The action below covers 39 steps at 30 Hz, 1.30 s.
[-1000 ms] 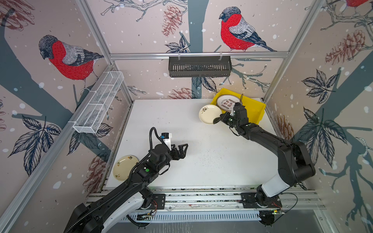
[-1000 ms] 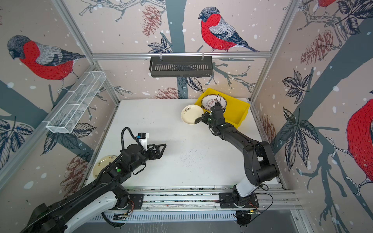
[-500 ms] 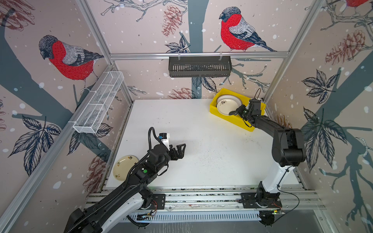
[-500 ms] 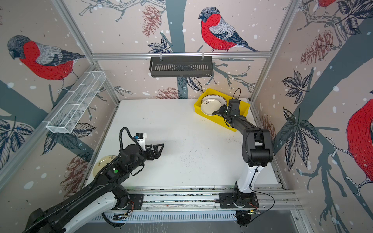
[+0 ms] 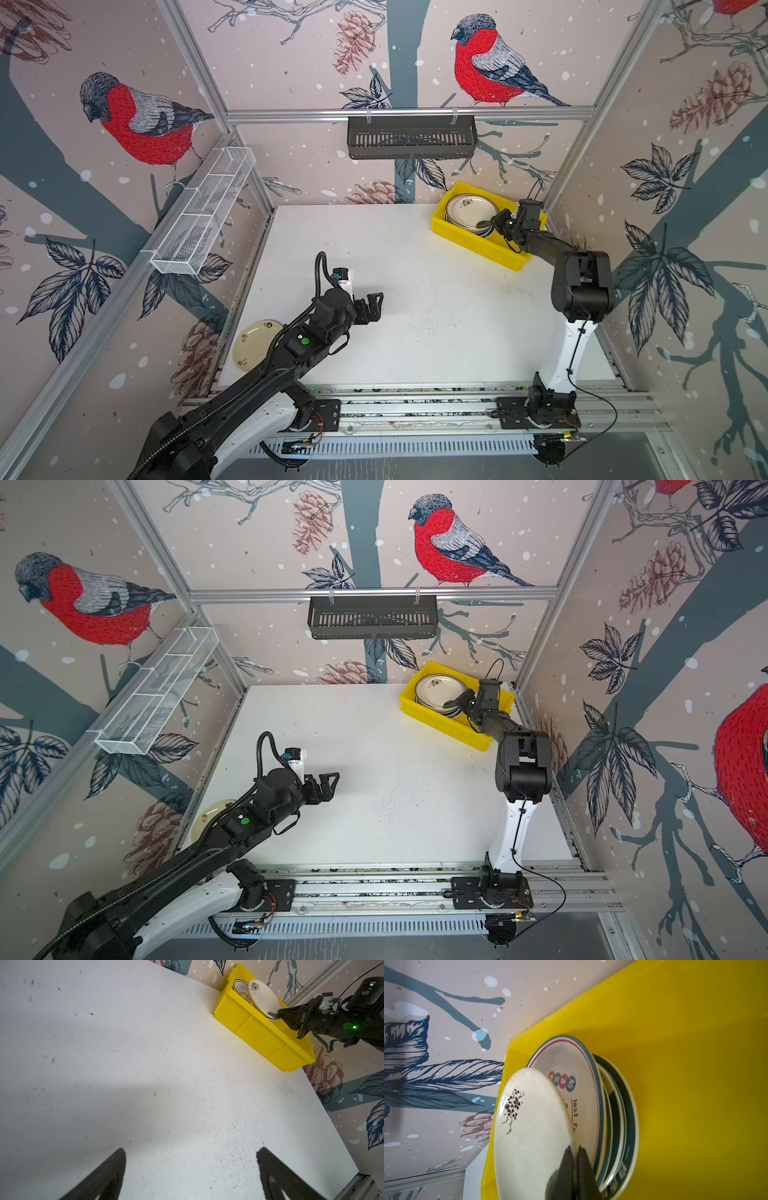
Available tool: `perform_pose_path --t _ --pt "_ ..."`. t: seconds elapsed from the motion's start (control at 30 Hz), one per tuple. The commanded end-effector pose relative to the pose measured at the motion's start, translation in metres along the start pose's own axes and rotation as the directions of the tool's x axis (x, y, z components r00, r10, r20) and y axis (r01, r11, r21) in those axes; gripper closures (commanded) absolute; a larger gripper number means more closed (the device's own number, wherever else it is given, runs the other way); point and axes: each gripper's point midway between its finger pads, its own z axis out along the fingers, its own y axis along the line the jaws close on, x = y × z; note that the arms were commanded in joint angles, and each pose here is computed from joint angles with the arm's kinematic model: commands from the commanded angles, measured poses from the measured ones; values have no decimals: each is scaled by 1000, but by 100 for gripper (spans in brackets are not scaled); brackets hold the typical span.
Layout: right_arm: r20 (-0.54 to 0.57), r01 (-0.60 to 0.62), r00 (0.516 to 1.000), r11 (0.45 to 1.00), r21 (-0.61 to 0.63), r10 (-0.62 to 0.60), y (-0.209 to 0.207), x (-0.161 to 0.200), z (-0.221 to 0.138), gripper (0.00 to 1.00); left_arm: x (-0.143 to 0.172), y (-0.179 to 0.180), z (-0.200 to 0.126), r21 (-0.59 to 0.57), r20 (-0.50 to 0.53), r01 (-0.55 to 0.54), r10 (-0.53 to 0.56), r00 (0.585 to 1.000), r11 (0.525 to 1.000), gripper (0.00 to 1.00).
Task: Place the plates into the plastic bin on the countertop
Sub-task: Place the plate in the plastic bin, then move the plate to the middle-left of the table.
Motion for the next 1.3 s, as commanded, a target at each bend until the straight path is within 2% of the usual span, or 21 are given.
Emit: perform_pose_path --t 0.0,0.03,0.17,0.23,0.33,0.43,0.53,0.63,0.7,0.77,0.83,1.03,1.2,1.27 --pt "6 25 1000 999 -43 -25 13 -9 3 50 -5 4 2 -35 6 -17 17 1000 999 2" --pt "0 41 999 997 -71 -41 20 -10 3 31 -4 4 3 -41 0 -22 22 1000 999 2" --pt "-20 99 994 983 -155 -104 43 -8 -2 7 -8 9 5 -91 -14 -31 30 999 995 2" --pt "-30 113 992 979 -170 -120 50 -7 -10 1 -11 14 4 -130 -13 -27 25 1000 991 2" --pt "-38 146 987 969 -200 -156 64 3 -32 1 -19 33 -5 -269 -4 2 -3 1000 963 2" --pt "-9 234 971 958 -165 -238 85 17 -64 1 -25 57 -20 -429 -14 3 -11 1000 903 2" --pt "-3 352 935 926 -134 -356 113 60 -100 1 -22 77 -36 -555 -46 8 -41 998 832 2" --pt "-9 444 890 869 -219 -457 143 125 -136 1 -11 93 -49 -620 -65 40 -102 993 783 2" --pt "-45 445 874 834 -326 -484 155 166 -156 1 -3 102 -55 -644 -74 66 -148 986 762 2" --pt "-81 402 882 832 -381 -464 152 192 -172 1 5 111 -61 -660 -81 99 -201 976 744 2" --pt "-94 378 887 829 -413 -452 150 202 -187 1 11 119 -66 -678 -75 124 -237 969 725 2" --pt "-102 415 863 808 -417 -496 135 216 -227 1 26 151 -86 -771 -33 173 -310 950 613 2" --pt "-83 416 863 796 -439 -498 125 220 -257 1 29 167 -89 -798 -26 200 -365 931 568 3" --pt "-65 426 862 788 -445 -502 120 221 -266 1 35 176 -88 -808 -46 217 -427 903 547 3"
